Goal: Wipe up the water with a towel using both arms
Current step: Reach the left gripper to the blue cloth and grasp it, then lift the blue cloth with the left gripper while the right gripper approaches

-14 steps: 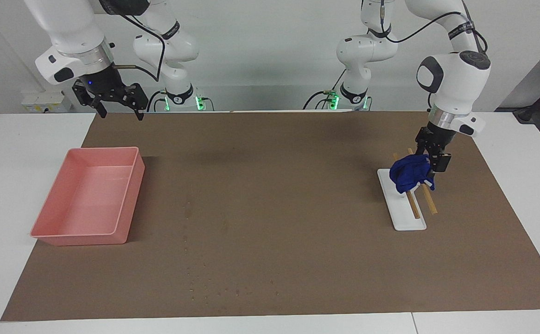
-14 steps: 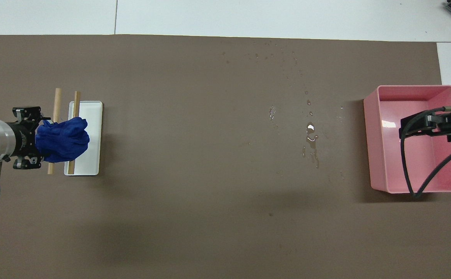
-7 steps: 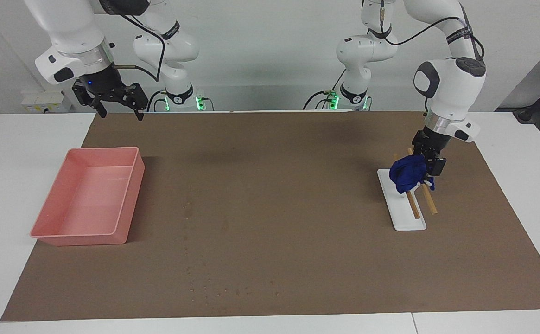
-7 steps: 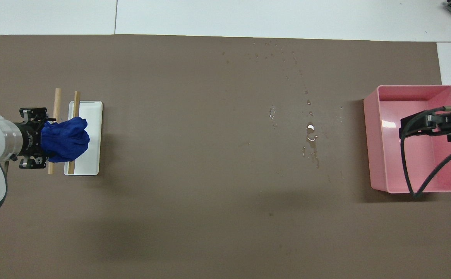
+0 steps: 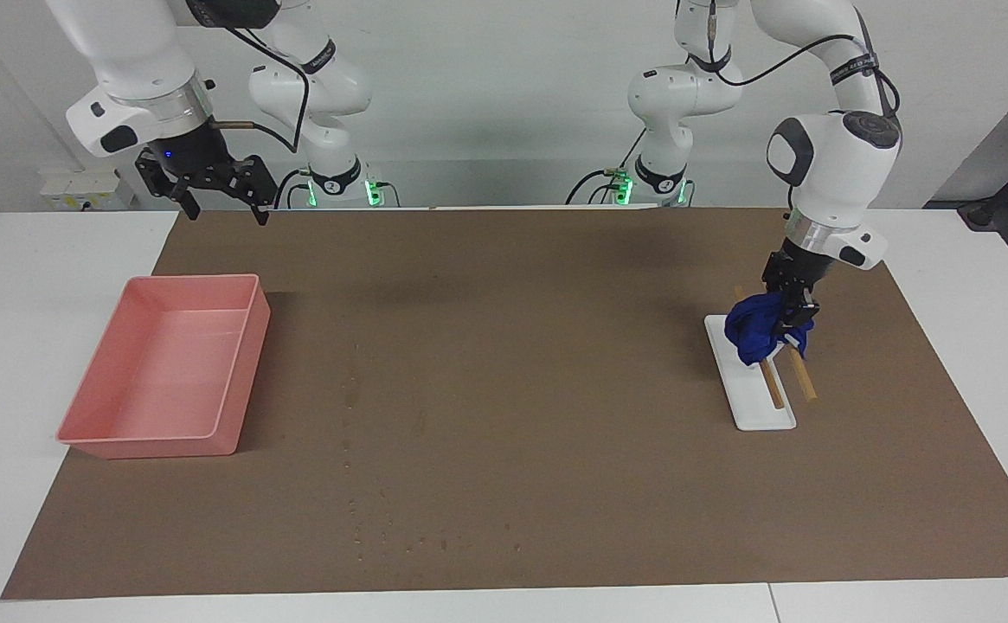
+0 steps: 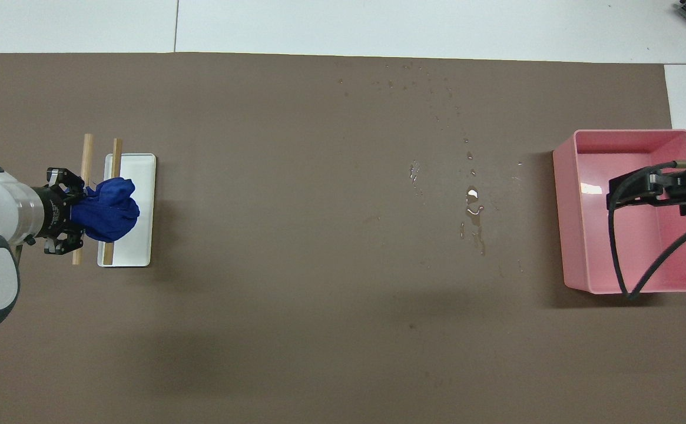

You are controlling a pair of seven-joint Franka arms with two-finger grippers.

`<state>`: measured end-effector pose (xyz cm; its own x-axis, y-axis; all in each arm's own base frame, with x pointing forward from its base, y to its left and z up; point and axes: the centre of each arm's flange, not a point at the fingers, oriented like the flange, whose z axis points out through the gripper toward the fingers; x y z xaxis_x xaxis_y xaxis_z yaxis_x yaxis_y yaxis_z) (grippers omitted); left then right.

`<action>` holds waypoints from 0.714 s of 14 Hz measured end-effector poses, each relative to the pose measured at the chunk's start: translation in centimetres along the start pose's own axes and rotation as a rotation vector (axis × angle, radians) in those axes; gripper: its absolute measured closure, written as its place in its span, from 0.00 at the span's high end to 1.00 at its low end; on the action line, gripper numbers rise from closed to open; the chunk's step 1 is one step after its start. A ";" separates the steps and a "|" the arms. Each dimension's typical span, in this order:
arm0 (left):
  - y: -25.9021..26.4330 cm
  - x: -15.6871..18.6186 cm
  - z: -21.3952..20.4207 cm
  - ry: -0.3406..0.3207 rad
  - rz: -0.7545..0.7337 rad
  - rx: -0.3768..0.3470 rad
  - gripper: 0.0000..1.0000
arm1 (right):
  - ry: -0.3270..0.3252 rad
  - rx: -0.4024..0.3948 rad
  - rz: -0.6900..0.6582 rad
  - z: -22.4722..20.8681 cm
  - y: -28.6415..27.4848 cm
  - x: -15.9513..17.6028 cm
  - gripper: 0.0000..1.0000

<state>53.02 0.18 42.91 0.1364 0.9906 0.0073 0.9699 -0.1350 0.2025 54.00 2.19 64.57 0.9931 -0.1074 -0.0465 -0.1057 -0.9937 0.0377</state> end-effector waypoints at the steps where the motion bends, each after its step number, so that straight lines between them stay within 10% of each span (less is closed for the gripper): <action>1: 0.0 -0.2 0.0 -0.001 0.003 0.002 0.33 | 0.000 0.000 0.002 0.0 0.0 0.0 1.00; 10: 4.1 -6.8 -6.1 -0.217 -0.042 0.084 0.23 | -0.002 0.000 0.030 0.1 -0.1 0.0 1.00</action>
<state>54.81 -6.95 49.68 0.1270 0.9689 -0.2124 0.9878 -0.1040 0.1159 53.99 2.28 64.46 0.9894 -0.1375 -0.0476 -0.1357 -0.9900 0.0396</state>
